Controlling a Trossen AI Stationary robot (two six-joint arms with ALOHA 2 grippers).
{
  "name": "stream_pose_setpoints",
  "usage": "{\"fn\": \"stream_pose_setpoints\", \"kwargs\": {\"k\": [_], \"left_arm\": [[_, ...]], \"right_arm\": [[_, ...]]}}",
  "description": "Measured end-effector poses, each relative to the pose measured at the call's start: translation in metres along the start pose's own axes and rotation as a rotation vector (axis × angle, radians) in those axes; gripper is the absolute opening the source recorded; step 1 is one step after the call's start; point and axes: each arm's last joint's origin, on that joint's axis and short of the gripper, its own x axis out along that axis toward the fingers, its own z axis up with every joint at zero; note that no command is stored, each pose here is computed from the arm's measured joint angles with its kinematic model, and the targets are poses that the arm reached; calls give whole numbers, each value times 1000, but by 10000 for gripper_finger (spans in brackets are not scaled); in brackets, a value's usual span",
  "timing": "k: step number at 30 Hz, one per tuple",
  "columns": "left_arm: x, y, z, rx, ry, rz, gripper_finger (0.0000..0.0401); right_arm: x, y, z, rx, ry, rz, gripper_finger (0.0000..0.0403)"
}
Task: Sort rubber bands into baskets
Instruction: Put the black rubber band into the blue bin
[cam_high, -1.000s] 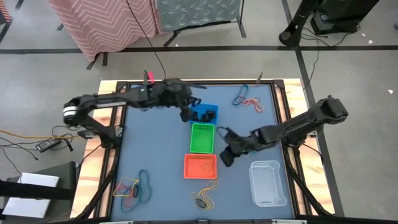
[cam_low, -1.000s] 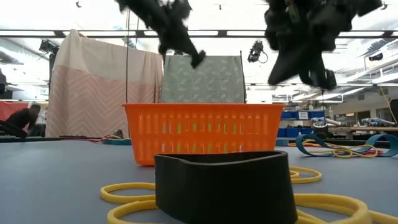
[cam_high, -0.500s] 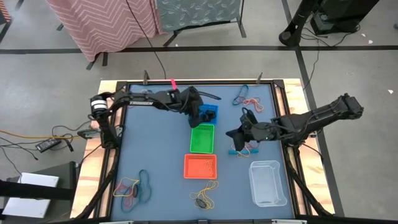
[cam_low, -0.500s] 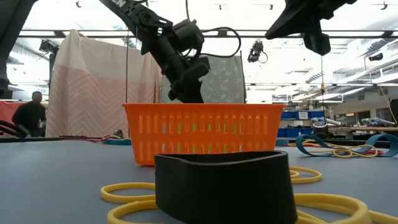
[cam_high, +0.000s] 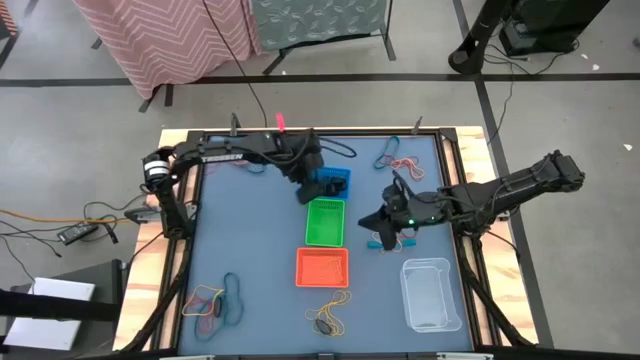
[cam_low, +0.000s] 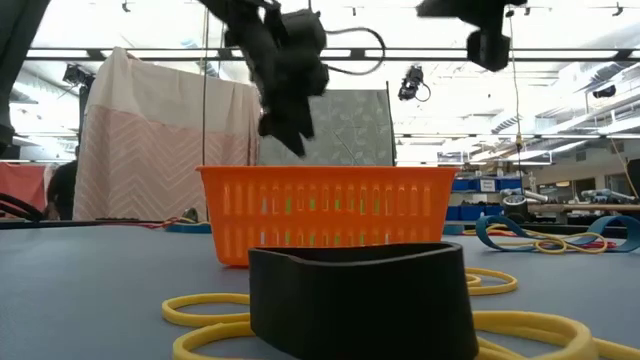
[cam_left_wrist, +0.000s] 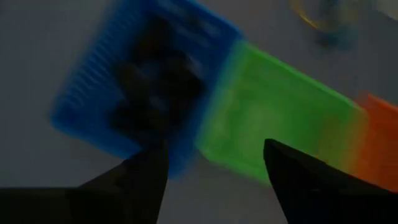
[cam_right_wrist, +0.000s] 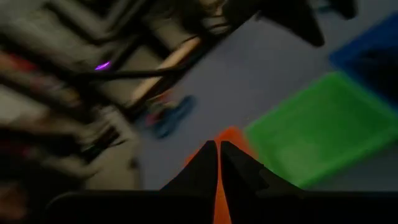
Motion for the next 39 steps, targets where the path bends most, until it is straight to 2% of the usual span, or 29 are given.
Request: {"fn": "stream_pose_setpoints", "kwargs": {"k": [2, 5, 8, 11, 15, 21, 24, 27, 34, 39], "left_arm": [[-20, -15, -4, 22, 6, -89, 271], [-53, -44, -26, 72, 16, -143, 269], [-82, -78, -61, 107, 36, -164, 261], [-101, -114, -108, 82, 68, -201, 253], [-103, -156, -178, 22, 185, -216, 246], [-70, -206, -266, 13, 355, -267, 243], [-52, -225, -287, -75, 394, -285, 243], [-39, -237, -298, -164, 407, -250, 243], [-12, -233, -314, -608, 471, 43, 243], [-5, -232, -317, -841, 456, 154, 242]], "right_arm": [[4, 3, -2, -19, 35, 57, 29], [12, 5, -7, -52, 73, 81, 23], [22, 3, -14, -106, 101, 55, 20], [33, -1, -19, -151, 122, 28, 21], [48, -7, -23, -202, 137, 2, 29], [67, -15, -26, -226, 185, 35, 41], [74, -19, -28, -223, 204, 39, 43], [77, -21, -29, -223, 208, 34, 43], [79, -23, -30, -249, 209, 18, 39], [80, -24, -31, -272, 197, -2, 41]]}}
